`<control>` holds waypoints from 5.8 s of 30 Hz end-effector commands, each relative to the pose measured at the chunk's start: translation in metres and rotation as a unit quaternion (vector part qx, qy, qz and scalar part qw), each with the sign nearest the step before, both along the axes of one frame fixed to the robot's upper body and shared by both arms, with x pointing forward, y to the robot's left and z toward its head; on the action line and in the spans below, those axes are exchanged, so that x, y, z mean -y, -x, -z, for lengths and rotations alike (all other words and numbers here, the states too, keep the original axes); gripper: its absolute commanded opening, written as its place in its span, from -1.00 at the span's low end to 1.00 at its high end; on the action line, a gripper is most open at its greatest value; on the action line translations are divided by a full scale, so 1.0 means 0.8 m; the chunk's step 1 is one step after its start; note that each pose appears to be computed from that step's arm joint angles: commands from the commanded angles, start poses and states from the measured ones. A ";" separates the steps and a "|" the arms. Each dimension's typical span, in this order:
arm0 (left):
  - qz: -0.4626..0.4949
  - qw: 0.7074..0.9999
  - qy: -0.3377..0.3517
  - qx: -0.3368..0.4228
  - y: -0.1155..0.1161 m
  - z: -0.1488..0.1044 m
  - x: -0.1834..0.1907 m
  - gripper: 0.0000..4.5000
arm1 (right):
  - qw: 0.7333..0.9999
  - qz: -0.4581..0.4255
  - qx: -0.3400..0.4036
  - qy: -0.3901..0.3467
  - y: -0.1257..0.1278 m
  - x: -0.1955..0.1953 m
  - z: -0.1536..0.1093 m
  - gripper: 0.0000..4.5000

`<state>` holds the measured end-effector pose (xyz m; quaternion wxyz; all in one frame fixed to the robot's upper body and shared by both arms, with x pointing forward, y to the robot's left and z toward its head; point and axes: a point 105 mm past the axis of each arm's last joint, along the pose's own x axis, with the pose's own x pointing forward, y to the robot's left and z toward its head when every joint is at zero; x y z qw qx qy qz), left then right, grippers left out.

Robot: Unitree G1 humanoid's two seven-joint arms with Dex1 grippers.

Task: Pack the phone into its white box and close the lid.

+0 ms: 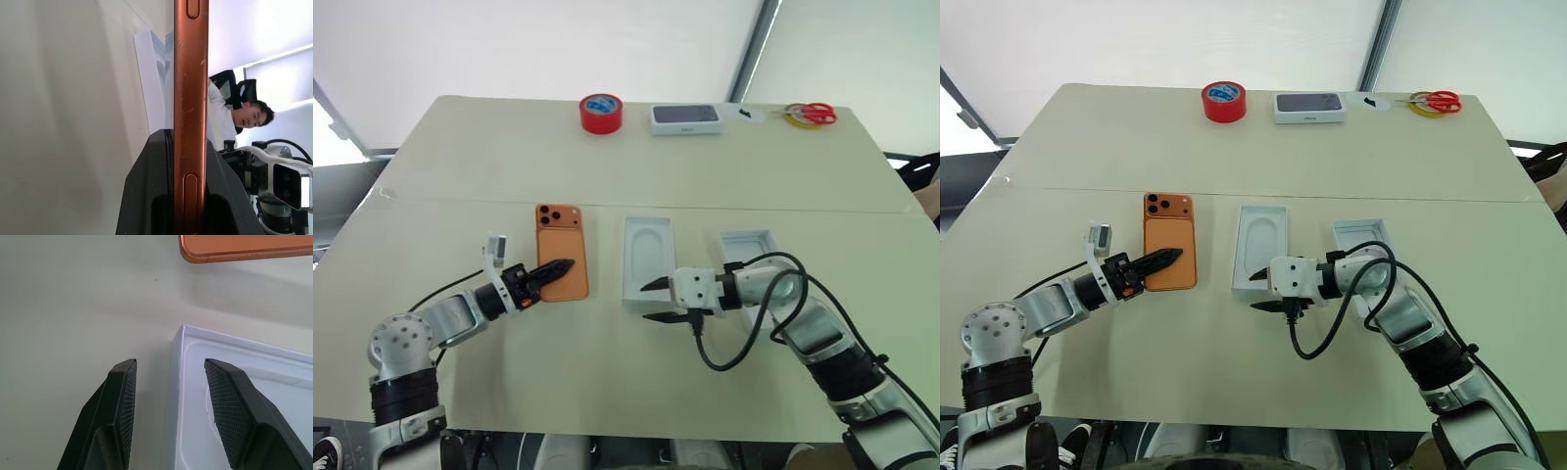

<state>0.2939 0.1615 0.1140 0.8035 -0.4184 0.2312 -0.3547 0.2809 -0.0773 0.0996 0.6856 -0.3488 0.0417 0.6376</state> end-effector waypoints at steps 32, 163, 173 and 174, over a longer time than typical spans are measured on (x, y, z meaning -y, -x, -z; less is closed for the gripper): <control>0.062 0.995 0.019 0.072 -0.035 -0.055 0.055 -1.00 | 0.998 0.022 -0.021 -0.060 0.001 -0.045 -0.047 0.26; 0.137 0.816 -0.288 0.481 0.009 -0.067 0.024 0.07 | 0.916 0.397 -0.043 -0.021 -0.033 0.200 -0.082 0.28; 0.148 0.781 -0.313 0.519 0.017 -0.055 0.005 0.07 | 0.845 0.520 -0.111 0.063 0.024 0.215 -0.040 0.28; 0.151 0.779 -0.314 0.521 0.017 -0.055 0.006 0.07 | 0.842 0.525 -0.106 0.060 0.023 0.214 -0.042 0.28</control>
